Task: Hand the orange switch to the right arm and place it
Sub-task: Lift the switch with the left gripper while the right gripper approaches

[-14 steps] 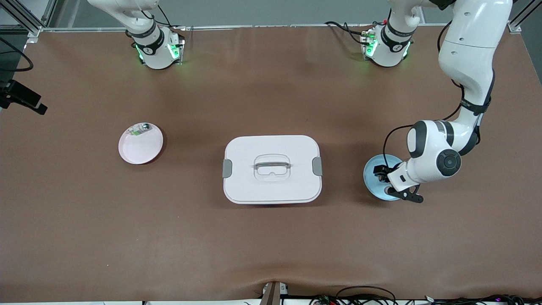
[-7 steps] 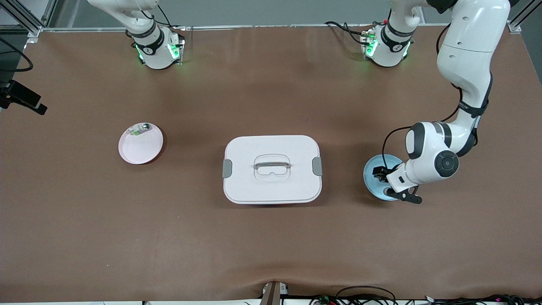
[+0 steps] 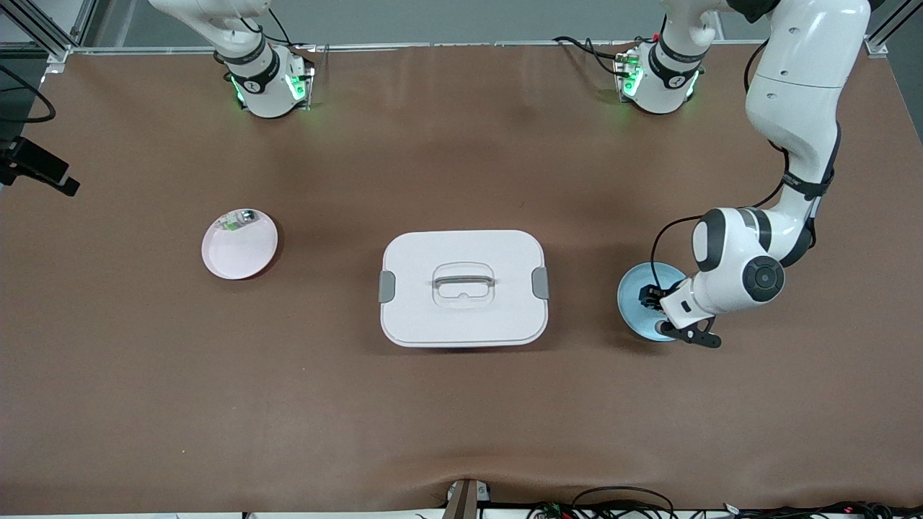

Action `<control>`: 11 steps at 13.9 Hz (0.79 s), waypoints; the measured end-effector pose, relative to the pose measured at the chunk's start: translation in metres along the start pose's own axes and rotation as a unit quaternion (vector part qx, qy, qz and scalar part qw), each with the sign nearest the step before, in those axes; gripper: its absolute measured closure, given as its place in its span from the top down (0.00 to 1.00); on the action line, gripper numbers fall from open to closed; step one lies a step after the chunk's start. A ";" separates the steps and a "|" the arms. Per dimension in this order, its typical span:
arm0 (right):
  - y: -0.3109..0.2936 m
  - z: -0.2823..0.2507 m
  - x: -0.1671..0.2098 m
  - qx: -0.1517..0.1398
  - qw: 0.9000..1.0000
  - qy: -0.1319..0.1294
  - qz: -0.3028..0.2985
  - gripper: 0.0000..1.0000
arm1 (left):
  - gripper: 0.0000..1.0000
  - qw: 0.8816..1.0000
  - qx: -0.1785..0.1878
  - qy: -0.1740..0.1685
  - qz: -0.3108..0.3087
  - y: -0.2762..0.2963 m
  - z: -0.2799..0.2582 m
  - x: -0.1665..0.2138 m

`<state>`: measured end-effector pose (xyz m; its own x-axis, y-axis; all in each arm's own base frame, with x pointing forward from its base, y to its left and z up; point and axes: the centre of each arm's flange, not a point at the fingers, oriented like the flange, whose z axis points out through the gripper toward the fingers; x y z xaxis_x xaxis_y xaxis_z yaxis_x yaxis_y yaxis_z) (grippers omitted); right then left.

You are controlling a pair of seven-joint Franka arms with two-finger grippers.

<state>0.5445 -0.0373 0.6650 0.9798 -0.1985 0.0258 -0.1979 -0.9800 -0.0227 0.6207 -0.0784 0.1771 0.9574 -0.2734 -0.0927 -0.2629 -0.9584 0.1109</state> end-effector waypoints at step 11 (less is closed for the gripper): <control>0.001 0.000 0.000 -0.001 1.000 0.000 0.000 1.00 | 0.73 0.998 -0.006 -0.007 -0.066 0.000 -0.042 -0.001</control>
<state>0.5445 -0.0378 0.6650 0.9796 -0.1993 0.0259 -0.1987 -0.9798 -0.0213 0.6247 -0.0751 0.2184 0.9818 -0.1461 -0.1213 -0.1333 -0.9852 0.1076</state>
